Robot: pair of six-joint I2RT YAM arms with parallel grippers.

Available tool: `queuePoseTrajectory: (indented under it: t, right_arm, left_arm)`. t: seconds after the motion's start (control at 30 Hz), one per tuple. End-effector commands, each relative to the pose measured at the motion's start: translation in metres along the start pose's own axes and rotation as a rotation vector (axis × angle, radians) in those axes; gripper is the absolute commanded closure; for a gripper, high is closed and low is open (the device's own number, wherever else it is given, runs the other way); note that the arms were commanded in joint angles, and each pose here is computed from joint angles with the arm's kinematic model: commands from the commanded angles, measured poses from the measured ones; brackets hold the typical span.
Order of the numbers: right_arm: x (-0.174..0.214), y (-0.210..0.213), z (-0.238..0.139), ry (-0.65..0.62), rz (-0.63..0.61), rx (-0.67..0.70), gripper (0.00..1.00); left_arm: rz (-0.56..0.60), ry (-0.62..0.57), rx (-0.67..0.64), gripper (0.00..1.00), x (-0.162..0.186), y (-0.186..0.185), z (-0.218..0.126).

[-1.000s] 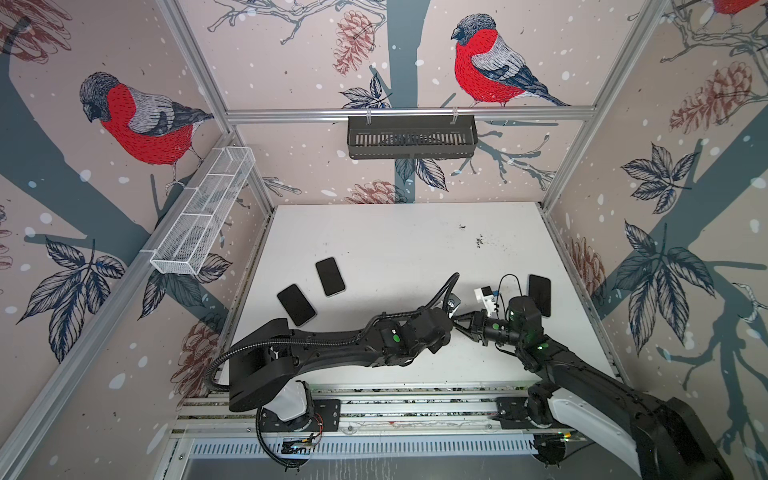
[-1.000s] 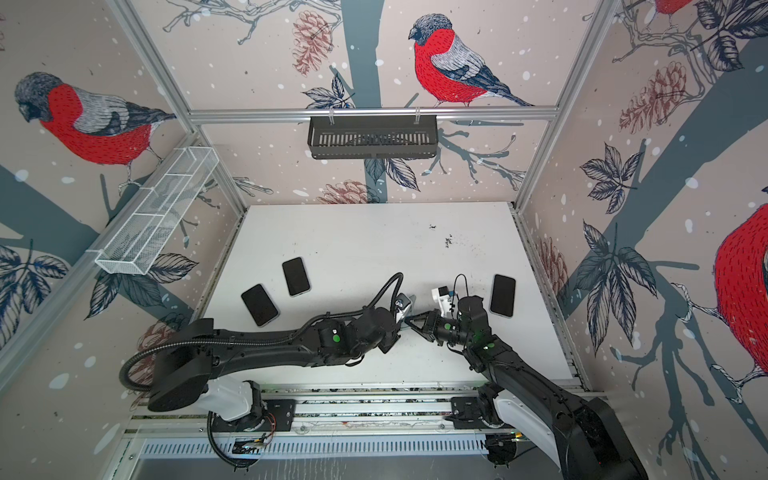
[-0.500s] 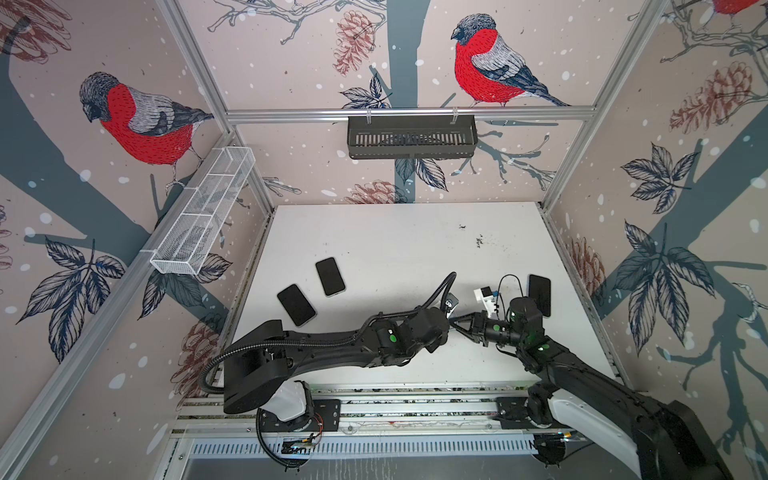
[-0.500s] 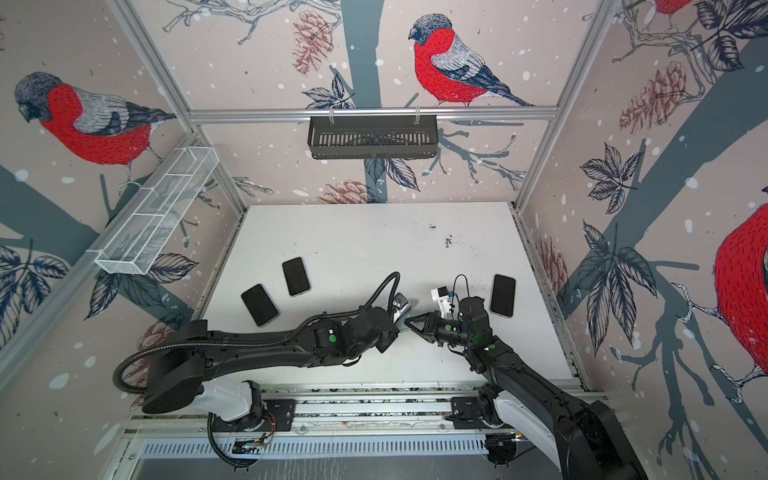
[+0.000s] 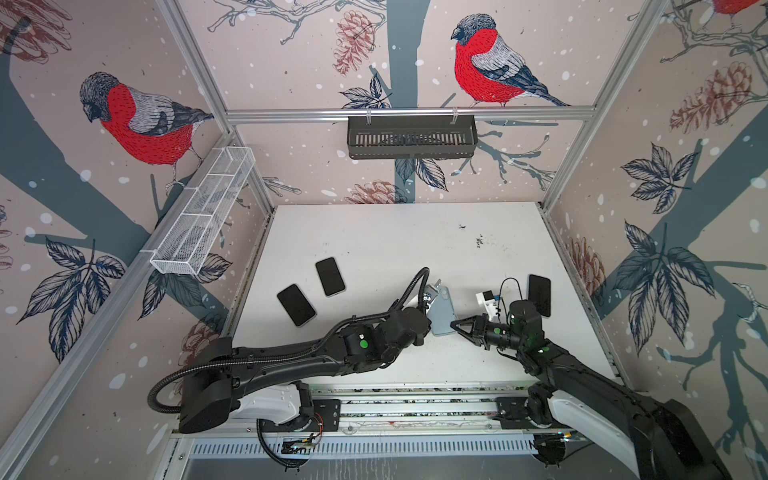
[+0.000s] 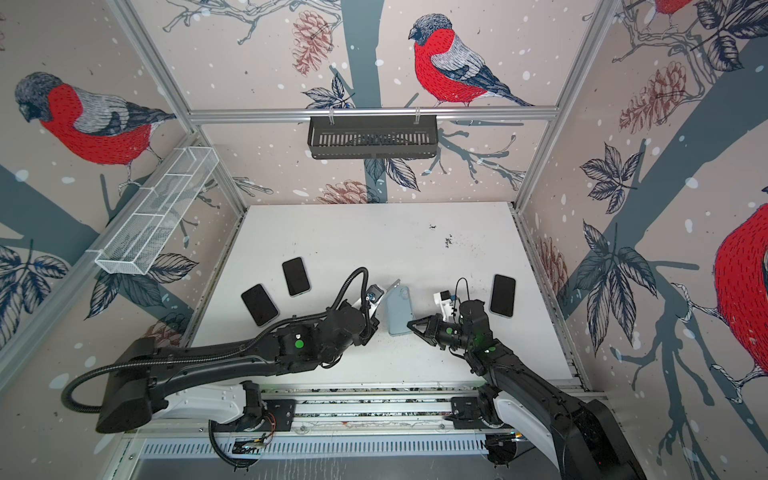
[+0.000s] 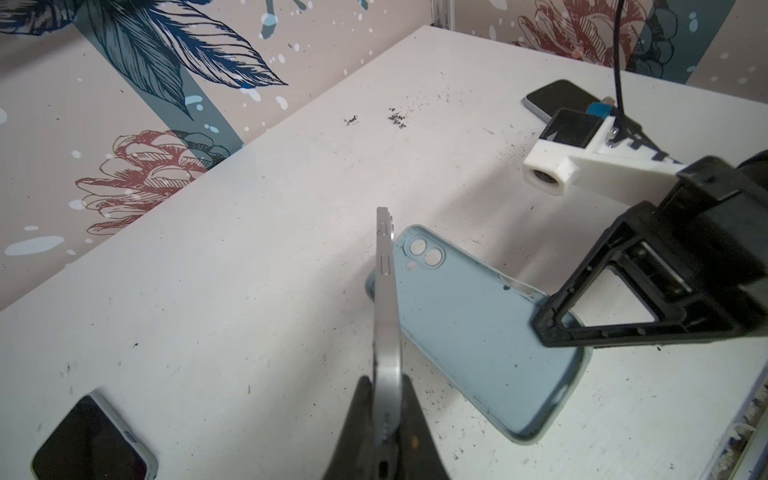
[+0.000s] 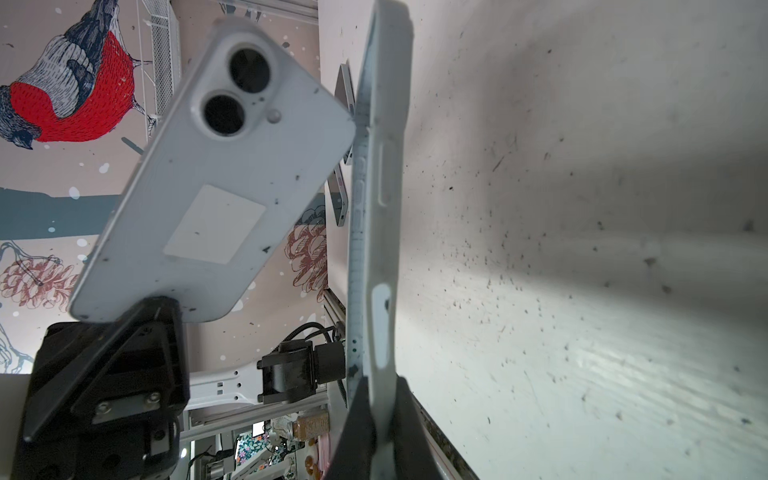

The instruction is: Take the phone out of the phone case

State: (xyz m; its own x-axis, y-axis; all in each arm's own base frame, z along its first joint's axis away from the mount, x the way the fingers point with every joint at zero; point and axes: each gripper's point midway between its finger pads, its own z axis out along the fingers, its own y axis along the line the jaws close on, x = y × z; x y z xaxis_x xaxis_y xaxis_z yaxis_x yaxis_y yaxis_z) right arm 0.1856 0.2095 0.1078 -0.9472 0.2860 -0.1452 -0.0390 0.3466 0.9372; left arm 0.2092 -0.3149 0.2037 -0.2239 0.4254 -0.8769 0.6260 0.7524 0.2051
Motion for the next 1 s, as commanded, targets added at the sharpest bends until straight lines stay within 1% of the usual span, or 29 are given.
queuePoseTrajectory:
  t: [0.0,0.1,0.17,0.33,0.5,0.7,0.83,0.93,0.97]
  right_arm:
    - [-0.003,-0.002,0.0,-0.016,-0.022,0.008,0.99]
    - [-0.005,-0.006,-0.001,-0.024,-0.011,0.021,0.99]
    - [-0.007,-0.009,-0.002,-0.032,-0.006,0.028,0.99]
    - [-0.011,-0.012,-0.003,-0.047,-0.001,0.044,0.99]
    - [-0.014,-0.014,-0.003,-0.046,0.0,0.055,0.99]
    - [-0.017,-0.014,-0.001,-0.043,0.002,0.063,0.99]
    - [-0.017,-0.016,0.002,-0.036,0.007,0.067,0.99]
    - [-0.017,-0.019,0.003,-0.03,0.012,0.072,0.99]
    - [-0.017,-0.02,0.004,-0.029,0.011,0.076,0.99]
  left_arm:
    - [0.013,-0.091,-0.043,1.0,-0.022,0.013,-0.011]
    - [0.061,-0.071,-0.083,1.0,-0.018,0.022,-0.016]
    - [0.098,-0.04,-0.118,1.0,-0.008,0.028,-0.016]
    - [0.188,0.026,-0.17,1.0,0.019,0.033,-0.009]
    - [0.243,0.072,-0.218,1.0,0.037,0.037,-0.003]
    - [0.367,0.151,-0.232,1.0,0.059,0.024,0.007]
    - [0.427,0.218,-0.269,1.0,0.074,0.016,0.014]
    - [0.463,0.231,-0.321,1.0,0.082,0.012,0.015]
    - [0.477,0.241,-0.32,1.0,0.086,0.01,0.017]
